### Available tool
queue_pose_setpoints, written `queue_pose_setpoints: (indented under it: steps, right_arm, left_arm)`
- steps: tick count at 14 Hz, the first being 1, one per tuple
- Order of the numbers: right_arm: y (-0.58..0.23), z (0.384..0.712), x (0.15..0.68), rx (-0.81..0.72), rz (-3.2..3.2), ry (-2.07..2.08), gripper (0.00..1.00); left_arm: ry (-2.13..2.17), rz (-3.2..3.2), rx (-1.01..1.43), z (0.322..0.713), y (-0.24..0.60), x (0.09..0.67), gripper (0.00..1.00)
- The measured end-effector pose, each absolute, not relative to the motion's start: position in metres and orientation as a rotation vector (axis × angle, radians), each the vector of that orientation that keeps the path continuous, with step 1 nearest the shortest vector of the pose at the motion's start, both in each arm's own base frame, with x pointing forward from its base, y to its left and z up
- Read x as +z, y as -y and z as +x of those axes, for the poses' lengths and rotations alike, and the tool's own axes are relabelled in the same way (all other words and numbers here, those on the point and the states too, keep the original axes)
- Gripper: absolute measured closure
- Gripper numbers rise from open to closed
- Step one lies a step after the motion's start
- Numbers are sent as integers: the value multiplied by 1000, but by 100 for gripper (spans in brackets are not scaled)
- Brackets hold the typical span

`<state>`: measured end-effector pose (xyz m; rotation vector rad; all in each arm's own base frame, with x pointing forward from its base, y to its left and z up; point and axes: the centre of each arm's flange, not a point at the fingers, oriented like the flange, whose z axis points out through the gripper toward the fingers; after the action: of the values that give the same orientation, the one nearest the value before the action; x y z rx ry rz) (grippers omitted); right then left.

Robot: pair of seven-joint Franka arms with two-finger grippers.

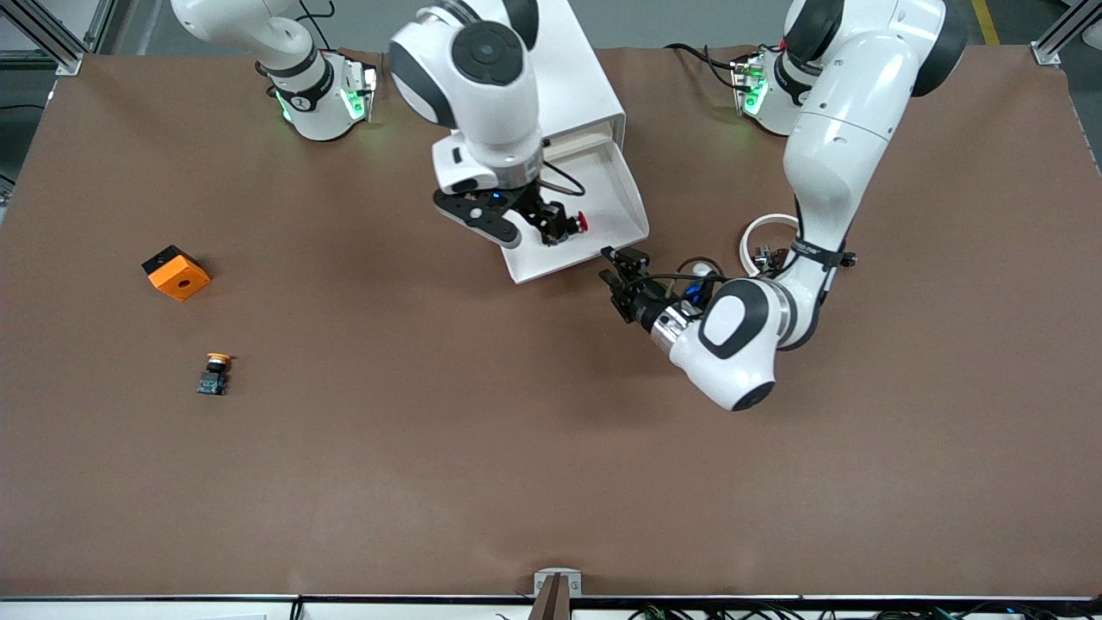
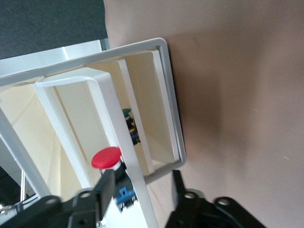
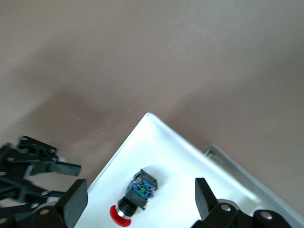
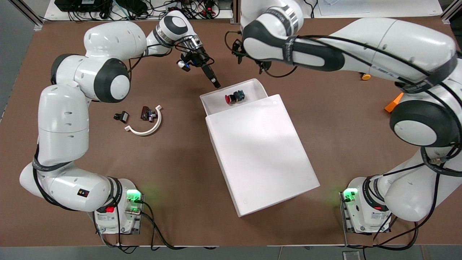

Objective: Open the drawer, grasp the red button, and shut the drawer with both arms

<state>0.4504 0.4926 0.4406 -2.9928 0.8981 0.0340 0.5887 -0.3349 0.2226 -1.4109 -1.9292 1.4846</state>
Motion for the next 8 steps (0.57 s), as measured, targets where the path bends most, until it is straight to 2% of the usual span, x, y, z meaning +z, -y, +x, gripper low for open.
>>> queue_pose_setpoints:
  steps: [3, 4, 8]
  right_arm:
    - [-510, 445, 415, 49, -2977, -992, 0]
    - [-510, 446, 412, 51, -2973, -1014, 0]
    - [-509, 450, 395, 65, -2946, -1165, 0]
  left_arm:
    - [1993, -1544, 1375, 618, 308, 251, 6]
    - [2003, -1630, 1318, 626, 300, 265, 0]
    - [2035, -1975, 1182, 663, 236, 324, 0]
